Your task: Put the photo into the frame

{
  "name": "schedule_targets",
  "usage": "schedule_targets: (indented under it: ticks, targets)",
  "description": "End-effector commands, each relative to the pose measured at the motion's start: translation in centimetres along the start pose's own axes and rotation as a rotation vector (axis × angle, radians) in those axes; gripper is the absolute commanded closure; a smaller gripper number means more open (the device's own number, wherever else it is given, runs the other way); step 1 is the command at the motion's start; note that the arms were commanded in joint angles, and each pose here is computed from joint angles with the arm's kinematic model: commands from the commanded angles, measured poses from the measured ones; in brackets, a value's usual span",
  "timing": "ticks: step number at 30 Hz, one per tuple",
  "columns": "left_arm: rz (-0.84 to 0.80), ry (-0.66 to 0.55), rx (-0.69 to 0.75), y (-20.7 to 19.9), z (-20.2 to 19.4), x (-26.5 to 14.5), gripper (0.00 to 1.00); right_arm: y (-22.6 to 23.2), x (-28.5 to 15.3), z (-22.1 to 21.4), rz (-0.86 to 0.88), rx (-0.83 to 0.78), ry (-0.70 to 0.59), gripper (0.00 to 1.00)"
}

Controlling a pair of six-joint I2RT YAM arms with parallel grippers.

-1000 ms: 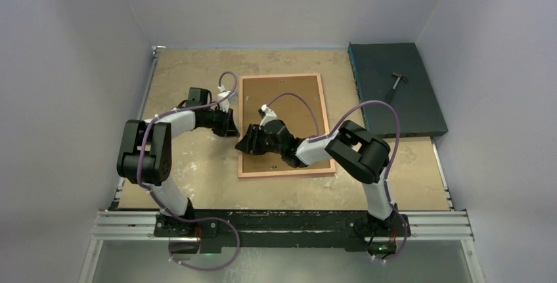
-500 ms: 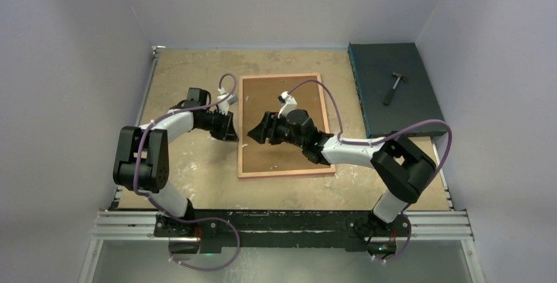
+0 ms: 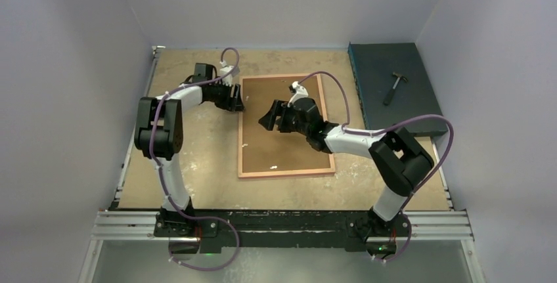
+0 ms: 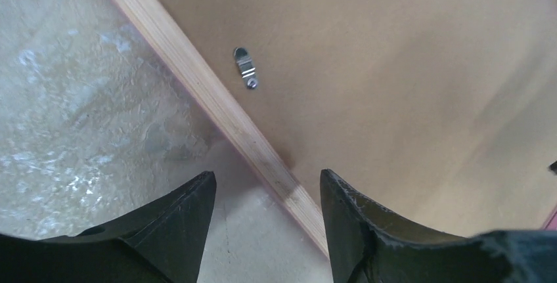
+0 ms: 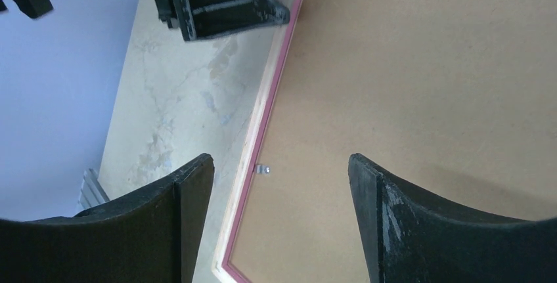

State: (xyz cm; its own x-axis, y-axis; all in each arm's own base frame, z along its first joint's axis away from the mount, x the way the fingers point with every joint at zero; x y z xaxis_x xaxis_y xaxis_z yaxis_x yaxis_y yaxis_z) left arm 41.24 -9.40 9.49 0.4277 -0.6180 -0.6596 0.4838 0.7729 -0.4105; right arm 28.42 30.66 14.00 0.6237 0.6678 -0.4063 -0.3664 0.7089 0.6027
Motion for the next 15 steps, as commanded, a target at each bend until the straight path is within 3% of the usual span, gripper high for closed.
schedule_targets:
  ticks: [1, 5, 11, 15]
  targets:
    - [0.005, -0.048, -0.024, 0.8, 1.4, 0.4, 0.45, -0.4, 0.7, 2.1, 0.006, 0.002, -0.052, 0.22]
    - [0.008, -0.044, -0.039, 1.2, 0.7, 0.7, 0.57, -1.7, 1.9, 2.9, 0.003, 0.021, -0.051, 0.22]
    - [-0.020, -0.014, -0.058, 1.4, -0.7, 1.1, 0.85, -2.3, 4.7, 3.5, 0.011, 0.009, -0.024, 0.22]
    - [-0.032, 0.011, -0.063, 1.0, -2.2, 0.9, 0.89, -2.1, 6.7, 3.9, 0.036, 0.006, -0.003, 0.23]
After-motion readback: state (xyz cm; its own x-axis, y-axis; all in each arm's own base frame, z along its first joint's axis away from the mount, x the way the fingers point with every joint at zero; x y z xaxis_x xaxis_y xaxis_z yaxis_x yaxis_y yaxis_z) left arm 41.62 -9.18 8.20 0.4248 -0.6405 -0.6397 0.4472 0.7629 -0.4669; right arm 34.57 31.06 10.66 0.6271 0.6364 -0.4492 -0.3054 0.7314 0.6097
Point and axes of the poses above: each gripper's point midway between its finger pads, its own x axis out along the fingers, its own y axis along the line the jaws close on, z = x × y, the point moved 7 cm from there along -x, back along the fingers, and after that the axes turned 3 degrees about -x, right-handed, at the moved point
